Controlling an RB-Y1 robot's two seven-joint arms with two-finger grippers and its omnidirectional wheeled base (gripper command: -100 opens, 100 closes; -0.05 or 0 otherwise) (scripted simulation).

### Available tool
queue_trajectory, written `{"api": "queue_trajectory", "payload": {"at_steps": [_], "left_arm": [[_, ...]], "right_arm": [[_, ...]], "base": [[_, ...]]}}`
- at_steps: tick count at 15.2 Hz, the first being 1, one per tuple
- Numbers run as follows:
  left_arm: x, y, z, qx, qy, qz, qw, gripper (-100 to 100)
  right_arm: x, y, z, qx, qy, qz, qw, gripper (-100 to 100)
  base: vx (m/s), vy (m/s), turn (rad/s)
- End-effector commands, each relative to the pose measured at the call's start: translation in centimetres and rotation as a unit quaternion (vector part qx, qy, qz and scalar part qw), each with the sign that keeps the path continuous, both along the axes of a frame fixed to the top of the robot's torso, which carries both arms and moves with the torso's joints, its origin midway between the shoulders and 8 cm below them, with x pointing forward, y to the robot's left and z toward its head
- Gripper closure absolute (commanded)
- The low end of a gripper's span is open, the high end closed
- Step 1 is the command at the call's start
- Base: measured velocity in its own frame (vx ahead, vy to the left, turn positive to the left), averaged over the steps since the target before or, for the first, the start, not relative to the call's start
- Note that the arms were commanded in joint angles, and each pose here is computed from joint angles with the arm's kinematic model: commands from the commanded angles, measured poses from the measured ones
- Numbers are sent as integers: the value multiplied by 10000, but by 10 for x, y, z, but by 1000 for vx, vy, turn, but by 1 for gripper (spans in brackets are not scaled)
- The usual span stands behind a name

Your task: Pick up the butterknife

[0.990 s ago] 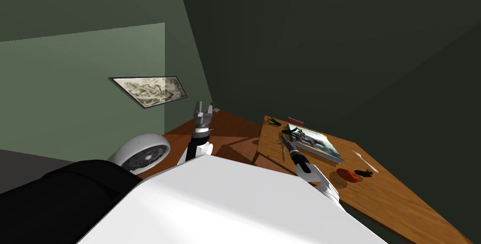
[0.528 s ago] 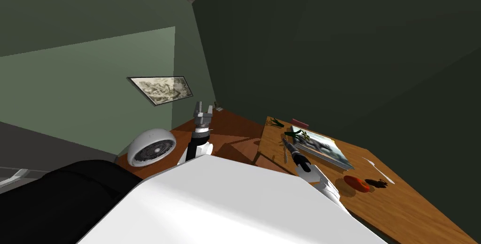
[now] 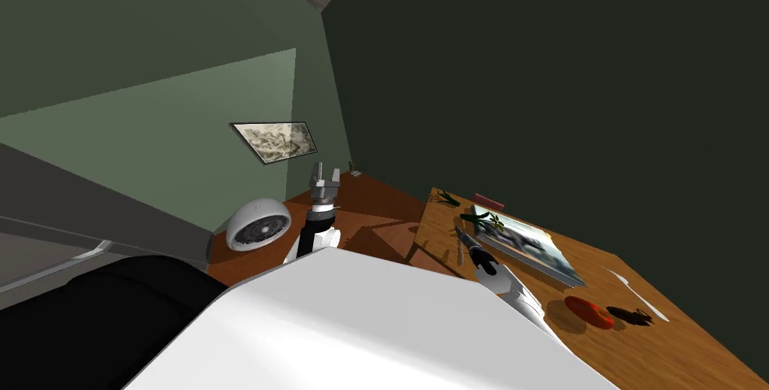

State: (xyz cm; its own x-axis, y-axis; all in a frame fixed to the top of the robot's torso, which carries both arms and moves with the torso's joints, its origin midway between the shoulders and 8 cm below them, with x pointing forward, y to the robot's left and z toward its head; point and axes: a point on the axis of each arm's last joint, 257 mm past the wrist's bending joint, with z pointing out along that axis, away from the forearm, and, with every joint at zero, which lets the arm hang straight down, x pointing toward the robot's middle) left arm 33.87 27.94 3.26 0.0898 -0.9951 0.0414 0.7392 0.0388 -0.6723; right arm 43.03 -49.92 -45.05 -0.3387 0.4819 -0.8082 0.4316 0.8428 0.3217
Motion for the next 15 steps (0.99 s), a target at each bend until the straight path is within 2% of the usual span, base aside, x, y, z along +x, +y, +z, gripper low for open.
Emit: {"api": "queue_trajectory", "payload": {"at_steps": [1,3,7,8,15], "left_arm": [[0,0,0,0,0,0,10000,0],[0,0,0,0,0,0,10000,0],[0,0,0,0,0,0,10000,0],[0,0,0,0,0,0,10000,0],[0,0,0,0,0,0,10000,0]], "right_arm": [[-3,-9,-9,-128,198,-61,9997,-100],[-9,-12,-14,-126,267,-96,9995,-100],[-24,-29,-34,-310,666,-232,9970,-100],[-24,-29,-34,-310,666,-232,9970,-100],[-53,-52,-63,-569,1339,-437,9884,-100]], "base": [[-25,-15,104],[-21,-16,115],[-26,-20,147],[-18,-15,50],[-28,-16,135]]}}
